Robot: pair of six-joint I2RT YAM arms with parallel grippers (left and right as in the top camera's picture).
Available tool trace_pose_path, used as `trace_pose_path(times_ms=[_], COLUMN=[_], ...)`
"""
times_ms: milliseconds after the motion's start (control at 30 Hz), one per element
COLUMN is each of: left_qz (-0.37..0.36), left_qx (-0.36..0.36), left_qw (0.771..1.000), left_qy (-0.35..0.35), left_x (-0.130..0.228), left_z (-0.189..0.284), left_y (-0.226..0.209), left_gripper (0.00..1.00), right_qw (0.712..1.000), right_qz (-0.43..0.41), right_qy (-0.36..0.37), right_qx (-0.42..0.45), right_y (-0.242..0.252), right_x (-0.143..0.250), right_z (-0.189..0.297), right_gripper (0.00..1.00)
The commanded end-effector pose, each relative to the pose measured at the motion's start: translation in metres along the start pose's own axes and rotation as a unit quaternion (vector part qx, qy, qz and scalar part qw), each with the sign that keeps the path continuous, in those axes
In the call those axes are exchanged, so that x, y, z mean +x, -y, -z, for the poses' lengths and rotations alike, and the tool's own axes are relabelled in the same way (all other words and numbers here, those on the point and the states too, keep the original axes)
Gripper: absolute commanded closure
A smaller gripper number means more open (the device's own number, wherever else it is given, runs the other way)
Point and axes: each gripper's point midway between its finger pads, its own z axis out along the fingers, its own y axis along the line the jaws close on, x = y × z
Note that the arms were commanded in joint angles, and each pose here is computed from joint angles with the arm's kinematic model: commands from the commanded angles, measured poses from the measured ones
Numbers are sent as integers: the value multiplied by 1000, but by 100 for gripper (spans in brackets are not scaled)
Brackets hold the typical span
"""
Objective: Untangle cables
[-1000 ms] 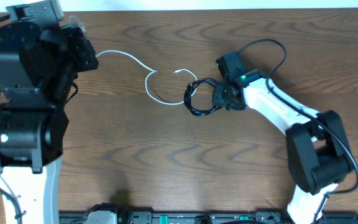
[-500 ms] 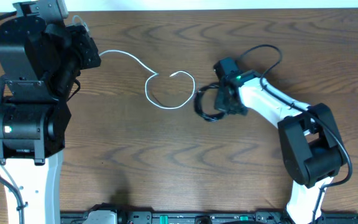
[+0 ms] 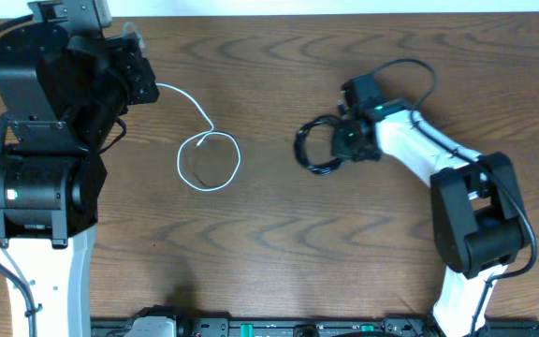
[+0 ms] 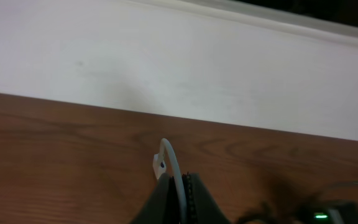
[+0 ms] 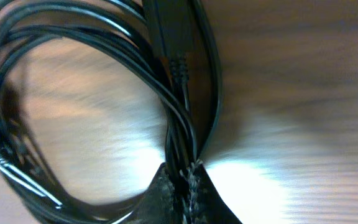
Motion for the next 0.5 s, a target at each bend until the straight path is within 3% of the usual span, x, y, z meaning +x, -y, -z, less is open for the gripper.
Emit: trace_pose_path(times_ms=[0, 67, 167, 333, 467], left_qz=[29, 45, 81, 169, 239], left_qx=[68, 94, 130, 167, 205], left_qw=[997, 995, 988, 971, 948], left_qy=[-8, -13, -20, -36, -48], left_x=[1, 1, 0, -2, -9], left_z=[3, 5, 7, 12, 17], left_y=[23, 32, 45, 58, 72], left_gripper=[93, 93, 93, 93, 93], right_qw=[998, 997, 980, 899, 841], right_qz=[49, 71, 161, 328, 387], right_qy=[-13, -12, -2, 74, 134], right_qx=[-23, -32, -118, -281, -355], right_y=[-26, -31, -62, -126, -174], right_x=[11, 3, -12, -19, -12], right_z=[3, 18, 64, 163, 203], right_gripper=[41, 30, 28, 11, 10])
